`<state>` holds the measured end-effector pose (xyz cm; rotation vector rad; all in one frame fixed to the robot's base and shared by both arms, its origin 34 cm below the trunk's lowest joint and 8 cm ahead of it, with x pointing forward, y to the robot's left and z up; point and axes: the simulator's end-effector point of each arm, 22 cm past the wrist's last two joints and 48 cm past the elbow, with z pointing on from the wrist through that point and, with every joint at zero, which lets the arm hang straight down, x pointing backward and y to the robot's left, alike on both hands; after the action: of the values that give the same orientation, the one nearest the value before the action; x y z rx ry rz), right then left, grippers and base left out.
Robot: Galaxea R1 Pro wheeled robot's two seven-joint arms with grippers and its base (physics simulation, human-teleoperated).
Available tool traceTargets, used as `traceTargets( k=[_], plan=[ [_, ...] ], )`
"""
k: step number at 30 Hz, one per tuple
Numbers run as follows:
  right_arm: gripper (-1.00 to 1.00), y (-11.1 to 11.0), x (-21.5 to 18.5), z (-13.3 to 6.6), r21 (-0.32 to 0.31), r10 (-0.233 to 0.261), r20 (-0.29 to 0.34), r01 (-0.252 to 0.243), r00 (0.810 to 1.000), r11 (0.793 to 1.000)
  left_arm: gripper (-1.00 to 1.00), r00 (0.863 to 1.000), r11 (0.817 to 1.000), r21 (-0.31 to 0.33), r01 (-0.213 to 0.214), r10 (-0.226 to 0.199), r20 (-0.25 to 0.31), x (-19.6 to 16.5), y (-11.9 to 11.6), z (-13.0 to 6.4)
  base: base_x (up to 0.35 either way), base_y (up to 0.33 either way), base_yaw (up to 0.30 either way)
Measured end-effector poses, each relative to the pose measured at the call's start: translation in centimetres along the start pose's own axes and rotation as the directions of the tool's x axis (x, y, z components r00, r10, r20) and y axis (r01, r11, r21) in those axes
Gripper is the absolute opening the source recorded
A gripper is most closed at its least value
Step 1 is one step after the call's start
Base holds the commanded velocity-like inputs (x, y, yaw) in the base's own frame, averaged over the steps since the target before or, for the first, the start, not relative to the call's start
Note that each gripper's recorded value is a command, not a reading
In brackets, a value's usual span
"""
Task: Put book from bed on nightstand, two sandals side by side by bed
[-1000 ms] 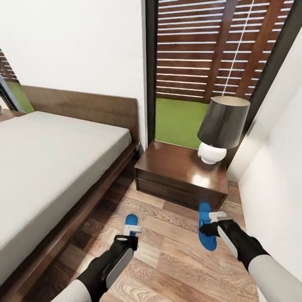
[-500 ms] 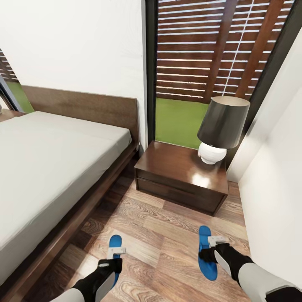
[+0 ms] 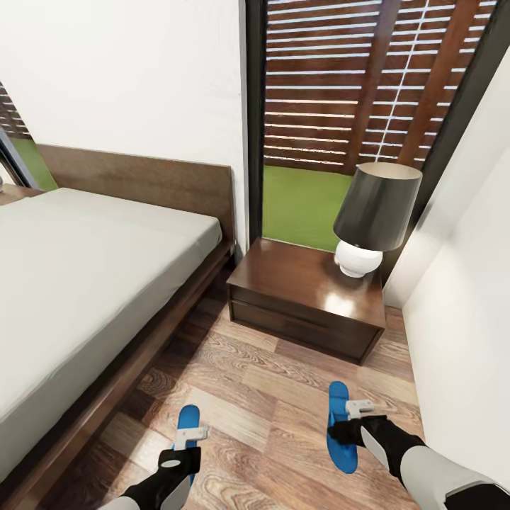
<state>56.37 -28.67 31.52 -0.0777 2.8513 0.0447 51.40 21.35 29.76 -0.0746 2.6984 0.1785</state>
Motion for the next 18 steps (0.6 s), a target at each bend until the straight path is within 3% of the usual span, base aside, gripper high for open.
traceTargets(
  k=[4, 18],
  plan=[
    [-1.00, -0.88, 0.11, 0.00, 0.047, -0.002, -0.005, 0.002, 1.000, 0.999, -1.00, 1.000, 1.000, -0.003, 0.002, -0.002, -0.001, 0.10, 0.17, 0.03, 0.000, 0.000, 0.200],
    [-1.00, -1.52, 0.63, -0.05, 0.077, 0.001, -0.028, 0.001, 1.000, 0.997, -1.00, 1.000, 1.000, -0.002, 0.003, -0.003, -0.002, 0.12, 0.03, 0.00, 0.076, -0.100, 0.276]
  ],
)
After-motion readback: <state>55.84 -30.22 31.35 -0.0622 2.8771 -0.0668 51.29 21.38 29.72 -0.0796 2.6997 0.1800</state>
